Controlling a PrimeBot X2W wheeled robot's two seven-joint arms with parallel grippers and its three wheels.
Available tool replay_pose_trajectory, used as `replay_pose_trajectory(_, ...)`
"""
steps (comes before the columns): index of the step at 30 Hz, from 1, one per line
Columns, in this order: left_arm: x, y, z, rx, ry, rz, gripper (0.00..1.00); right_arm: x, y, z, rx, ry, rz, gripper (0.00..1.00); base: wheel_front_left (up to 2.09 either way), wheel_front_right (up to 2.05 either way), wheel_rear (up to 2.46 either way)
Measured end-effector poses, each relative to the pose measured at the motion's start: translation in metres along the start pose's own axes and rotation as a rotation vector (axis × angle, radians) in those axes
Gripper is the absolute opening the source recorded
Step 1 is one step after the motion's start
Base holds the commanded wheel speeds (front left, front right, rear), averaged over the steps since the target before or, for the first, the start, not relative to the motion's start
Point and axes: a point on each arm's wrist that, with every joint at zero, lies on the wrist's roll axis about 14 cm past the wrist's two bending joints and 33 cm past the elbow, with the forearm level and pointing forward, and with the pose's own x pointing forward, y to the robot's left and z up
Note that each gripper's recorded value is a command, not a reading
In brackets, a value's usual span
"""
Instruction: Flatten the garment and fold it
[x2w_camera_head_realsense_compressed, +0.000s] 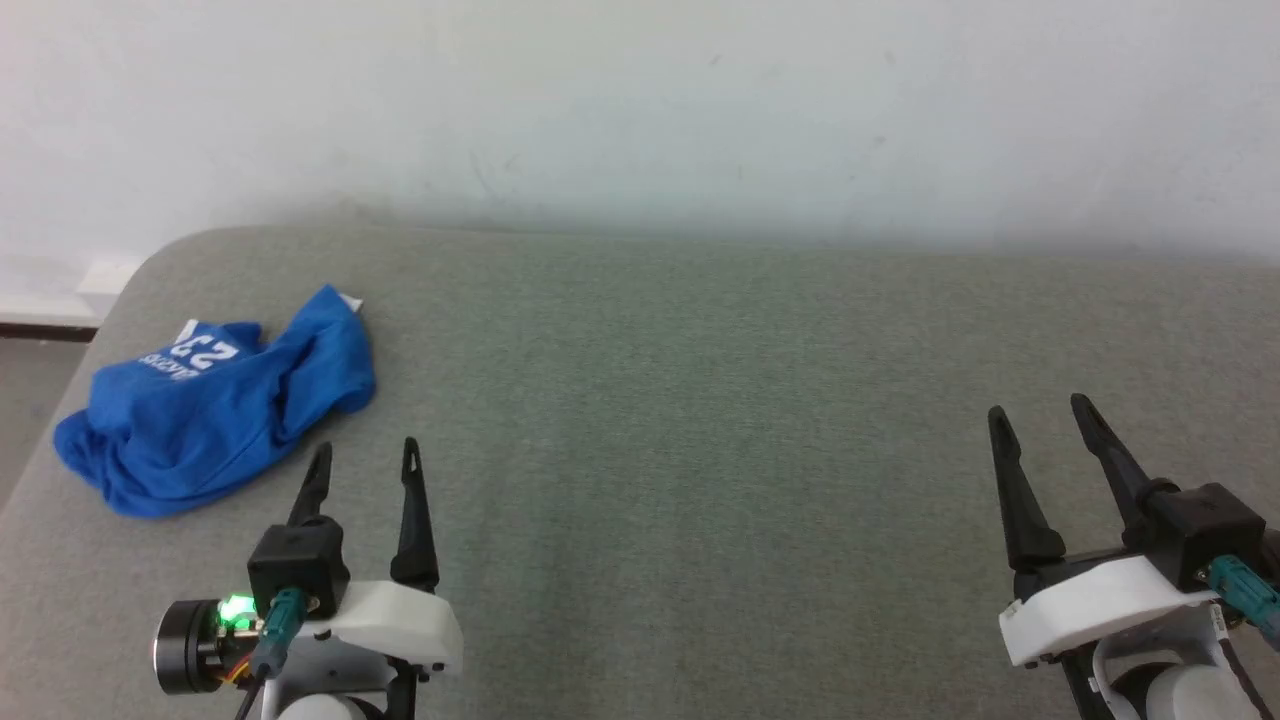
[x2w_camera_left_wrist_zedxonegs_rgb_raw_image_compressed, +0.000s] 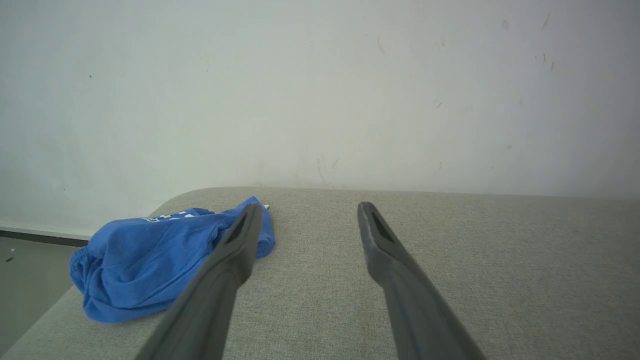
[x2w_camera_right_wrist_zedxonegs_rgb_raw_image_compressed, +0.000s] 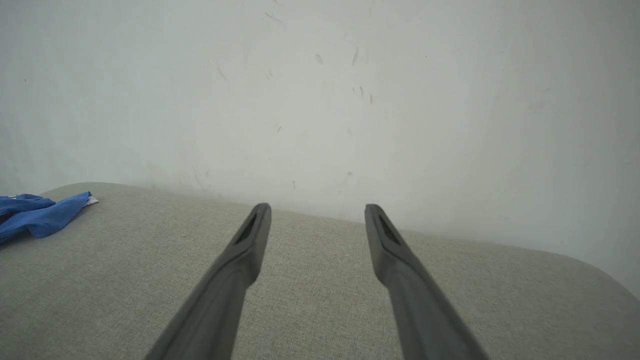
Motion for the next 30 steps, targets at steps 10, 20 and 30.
replay_pose_trajectory(10,-0.015,0.035,0.0,0.007,-0.007,0.116,1.0,0.018,0.029,-0.001,0.015,-0.017,0.09,1.0,0.0,0.0,0.0)
replay_pose_trajectory(20,-0.034,0.067,-0.002,0.008,-0.005,0.241,1.0,0.033,0.057,-0.002,0.033,-0.038,0.173,1.0,0.0,0.0,0.0)
replay_pose_trajectory(30,-0.004,0.095,0.021,0.03,-0.079,0.282,1.0,0.046,0.062,-0.005,0.051,-0.058,0.188,1.0,0.0,0.0,0.0)
